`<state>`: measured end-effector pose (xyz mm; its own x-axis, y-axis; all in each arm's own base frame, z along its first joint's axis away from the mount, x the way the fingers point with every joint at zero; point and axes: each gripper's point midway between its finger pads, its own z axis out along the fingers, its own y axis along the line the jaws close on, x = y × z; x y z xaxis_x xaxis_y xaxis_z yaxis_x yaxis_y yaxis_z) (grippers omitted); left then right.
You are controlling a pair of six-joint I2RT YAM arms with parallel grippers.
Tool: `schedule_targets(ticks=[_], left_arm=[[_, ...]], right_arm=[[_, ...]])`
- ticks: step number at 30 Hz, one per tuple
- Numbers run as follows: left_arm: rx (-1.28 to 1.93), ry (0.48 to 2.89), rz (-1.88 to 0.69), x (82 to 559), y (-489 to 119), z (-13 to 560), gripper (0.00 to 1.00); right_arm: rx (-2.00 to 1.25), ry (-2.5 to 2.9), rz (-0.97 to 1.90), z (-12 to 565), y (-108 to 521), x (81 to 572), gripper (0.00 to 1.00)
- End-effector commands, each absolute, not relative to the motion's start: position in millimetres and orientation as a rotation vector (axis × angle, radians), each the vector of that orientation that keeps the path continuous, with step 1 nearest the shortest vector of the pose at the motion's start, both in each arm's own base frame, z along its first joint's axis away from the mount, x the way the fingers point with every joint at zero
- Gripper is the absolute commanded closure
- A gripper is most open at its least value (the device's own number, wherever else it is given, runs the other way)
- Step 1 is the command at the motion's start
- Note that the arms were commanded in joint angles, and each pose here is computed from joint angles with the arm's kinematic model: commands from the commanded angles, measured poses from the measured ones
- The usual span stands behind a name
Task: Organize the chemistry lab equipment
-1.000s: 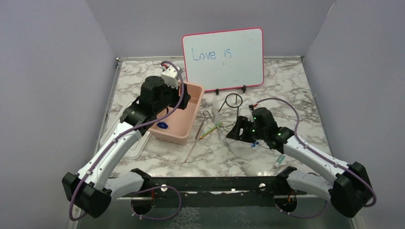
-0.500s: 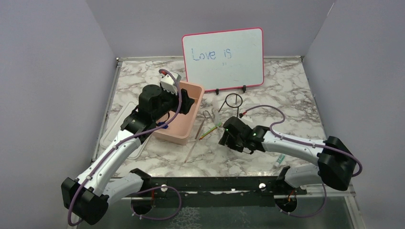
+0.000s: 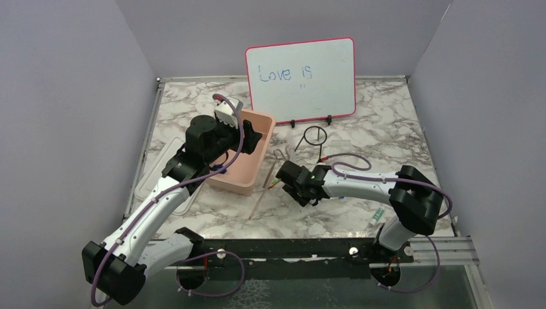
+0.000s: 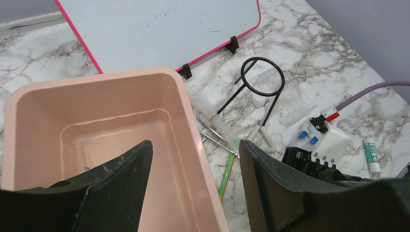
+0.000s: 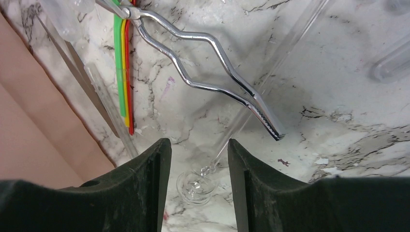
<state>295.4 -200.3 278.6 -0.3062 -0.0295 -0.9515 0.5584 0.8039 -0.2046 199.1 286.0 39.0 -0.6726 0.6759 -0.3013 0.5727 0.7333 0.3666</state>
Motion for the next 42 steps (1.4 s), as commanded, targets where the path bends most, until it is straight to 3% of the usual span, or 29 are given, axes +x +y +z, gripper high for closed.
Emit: schedule_targets(ticks=[1, 23, 35, 42], left_arm=[[0.408, 1.762, -0.626, 293.9, -201.4, 287.5, 0.31], [0.393, 1.781, -0.62, 296.2, -200.8, 282.5, 0.31], [0.385, 1.792, -0.605, 298.3, -199.2, 279.6, 0.31], [0.381, 1.798, -0.607, 298.4, -199.1, 279.2, 0.31]], right_arm=[[1.074, 2.414, 0.197, 34.8, 269.1, 202.8, 0.51], [1.114, 2.401, 0.174, 28.1, 261.8, 198.0, 0.69], [1.125, 2.448, 0.156, 16.0, 270.6, 194.0, 0.72], [1.119, 2.469, 0.152, 15.1, 266.7, 188.2, 0.9]])
